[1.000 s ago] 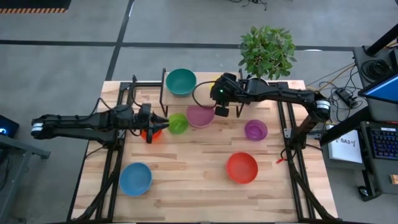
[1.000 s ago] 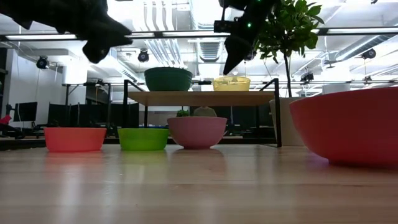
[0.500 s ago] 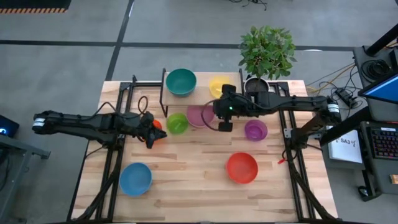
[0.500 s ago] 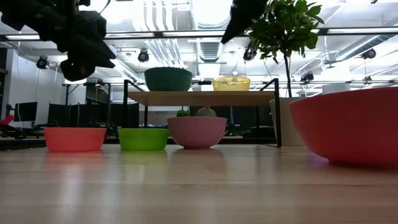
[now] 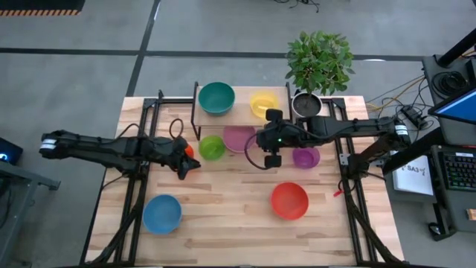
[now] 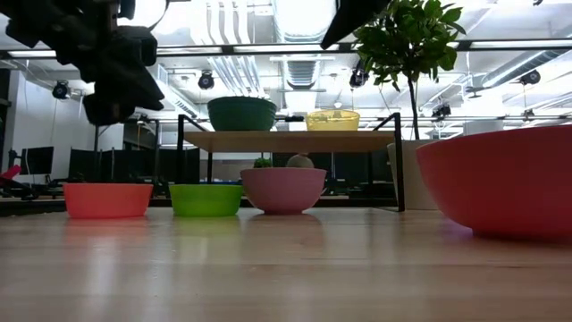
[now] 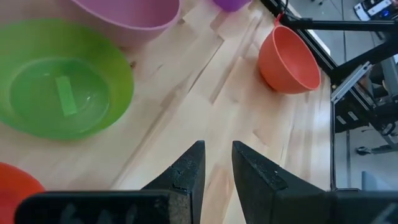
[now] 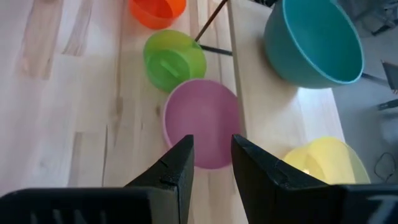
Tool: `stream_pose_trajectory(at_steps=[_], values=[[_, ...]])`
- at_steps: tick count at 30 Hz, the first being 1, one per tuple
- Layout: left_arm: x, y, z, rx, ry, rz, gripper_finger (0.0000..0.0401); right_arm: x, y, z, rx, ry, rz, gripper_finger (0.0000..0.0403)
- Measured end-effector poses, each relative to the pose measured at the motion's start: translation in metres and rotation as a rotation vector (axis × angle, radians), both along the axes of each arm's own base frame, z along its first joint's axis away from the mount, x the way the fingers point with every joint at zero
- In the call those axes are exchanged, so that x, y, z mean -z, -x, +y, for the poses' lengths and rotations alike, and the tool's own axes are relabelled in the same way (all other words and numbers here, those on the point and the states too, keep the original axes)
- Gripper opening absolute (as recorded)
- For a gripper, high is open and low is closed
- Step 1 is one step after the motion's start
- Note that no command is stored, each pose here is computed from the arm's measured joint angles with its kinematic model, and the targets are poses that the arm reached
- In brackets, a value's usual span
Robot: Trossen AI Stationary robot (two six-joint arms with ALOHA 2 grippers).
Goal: Place and stack bowls onto a shelf
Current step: Stack the small orange bowl on the yellow bowl on the shelf
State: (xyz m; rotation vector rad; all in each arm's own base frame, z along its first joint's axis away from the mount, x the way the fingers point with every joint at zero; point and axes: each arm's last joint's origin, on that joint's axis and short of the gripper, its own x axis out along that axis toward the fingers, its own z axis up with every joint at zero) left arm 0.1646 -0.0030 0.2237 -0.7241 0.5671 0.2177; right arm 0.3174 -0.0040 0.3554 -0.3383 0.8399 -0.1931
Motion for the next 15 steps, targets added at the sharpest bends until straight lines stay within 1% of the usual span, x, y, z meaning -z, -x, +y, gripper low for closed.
stream_pose_trajectory(at_steps=[5, 9, 11, 15], values=[[0.005, -0.004, 0.0, -0.029, 0.045, 0.036, 0.0063, 0.007, 0.002, 0.0, 0.026, -0.023, 0.034, 0.0093], [0.009, -0.007, -0.002, -0.023, 0.111, 0.073, 0.0063, 0.02, 0.003, 0.002, 0.037, -0.038, 0.07, 0.0093], [0.006, -0.01, -0.005, -0.01, 0.131, 0.097, 0.0063, 0.026, 0.005, 0.004, 0.039, -0.047, 0.084, 0.0093], [-0.007, -0.017, -0.012, 0.019, 0.128, 0.164, 0.0063, 0.038, 0.009, 0.009, 0.044, -0.062, 0.111, 0.0093]])
